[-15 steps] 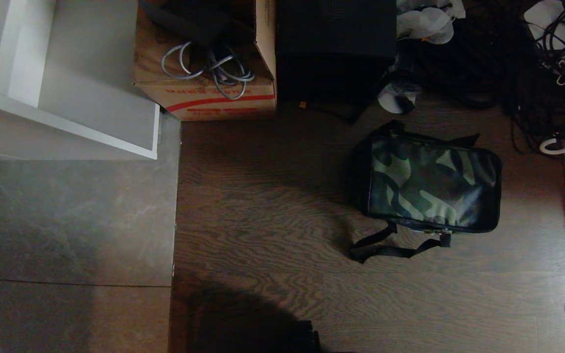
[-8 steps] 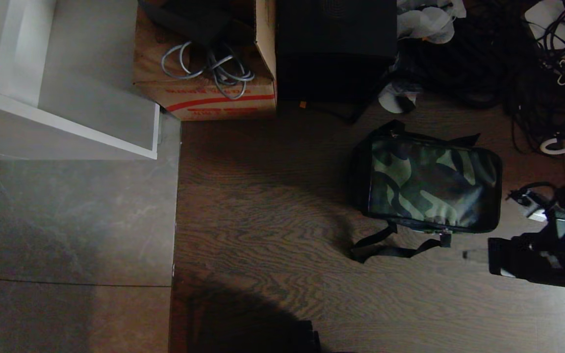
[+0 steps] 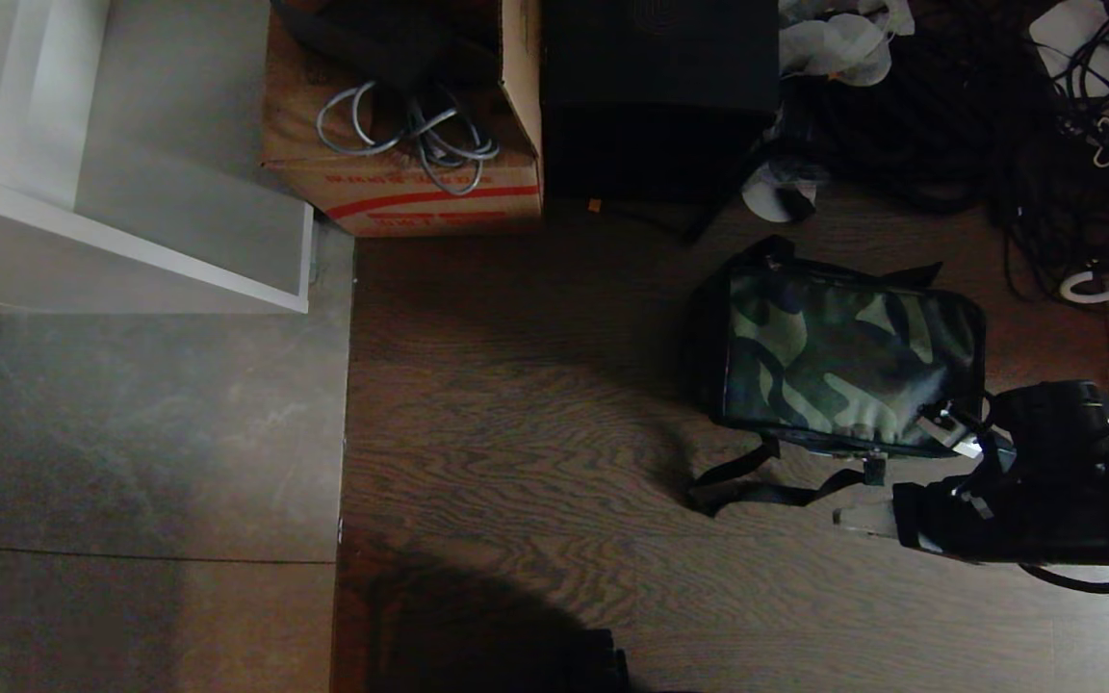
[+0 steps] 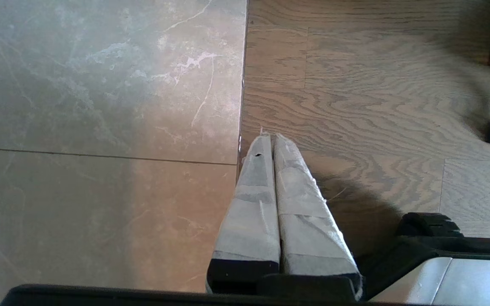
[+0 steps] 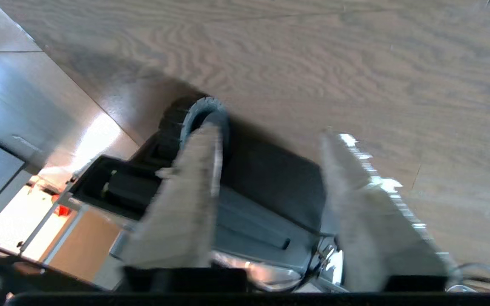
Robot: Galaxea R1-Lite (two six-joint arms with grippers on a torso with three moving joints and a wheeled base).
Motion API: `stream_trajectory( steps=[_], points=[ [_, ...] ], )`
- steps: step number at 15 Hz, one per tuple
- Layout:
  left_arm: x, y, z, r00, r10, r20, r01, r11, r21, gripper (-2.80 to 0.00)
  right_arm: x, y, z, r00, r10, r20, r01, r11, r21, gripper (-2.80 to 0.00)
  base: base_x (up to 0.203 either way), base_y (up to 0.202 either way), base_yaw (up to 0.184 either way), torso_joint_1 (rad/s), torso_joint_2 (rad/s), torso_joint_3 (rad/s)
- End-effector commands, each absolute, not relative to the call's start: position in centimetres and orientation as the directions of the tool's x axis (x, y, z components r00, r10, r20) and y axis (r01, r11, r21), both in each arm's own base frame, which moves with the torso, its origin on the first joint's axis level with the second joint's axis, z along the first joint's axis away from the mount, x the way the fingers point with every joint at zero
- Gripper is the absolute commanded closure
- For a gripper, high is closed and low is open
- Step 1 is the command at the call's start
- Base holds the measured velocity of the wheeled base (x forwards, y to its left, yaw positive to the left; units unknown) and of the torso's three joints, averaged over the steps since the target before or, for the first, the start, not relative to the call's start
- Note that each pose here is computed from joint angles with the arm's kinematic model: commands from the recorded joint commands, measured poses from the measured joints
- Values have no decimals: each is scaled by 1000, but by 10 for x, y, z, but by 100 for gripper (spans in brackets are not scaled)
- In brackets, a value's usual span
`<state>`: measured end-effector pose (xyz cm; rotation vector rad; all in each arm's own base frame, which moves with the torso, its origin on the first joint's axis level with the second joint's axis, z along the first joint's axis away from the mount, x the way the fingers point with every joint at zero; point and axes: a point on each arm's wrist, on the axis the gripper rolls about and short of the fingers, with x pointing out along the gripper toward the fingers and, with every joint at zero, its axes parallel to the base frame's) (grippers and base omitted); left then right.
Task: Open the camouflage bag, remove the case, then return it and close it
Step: Open the top of the storage box
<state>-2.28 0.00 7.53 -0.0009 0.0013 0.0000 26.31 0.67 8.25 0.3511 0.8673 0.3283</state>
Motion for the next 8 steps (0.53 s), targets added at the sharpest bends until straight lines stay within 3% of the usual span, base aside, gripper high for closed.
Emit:
stream_trajectory(
  steps=[1, 5, 8],
  points=[
    [-23, 0, 75, 1000, 0, -3, 0, 1000, -2, 0, 273, -3, 69, 621, 395, -677, -149, 908, 393, -280, 0, 0, 0, 0, 0, 0],
    [-23, 0, 75, 1000, 0, -2, 0, 1000, -2, 0, 273, -25, 53, 618, 348, -705, -257, 937, 237, -280, 0, 0, 0, 0, 0, 0],
    [-23, 0, 75, 1000, 0, -3, 0, 1000, -2, 0, 279, -29, 43, 610, 341, -716, -270, 938, 217, -280, 0, 0, 0, 0, 0, 0]
  ],
)
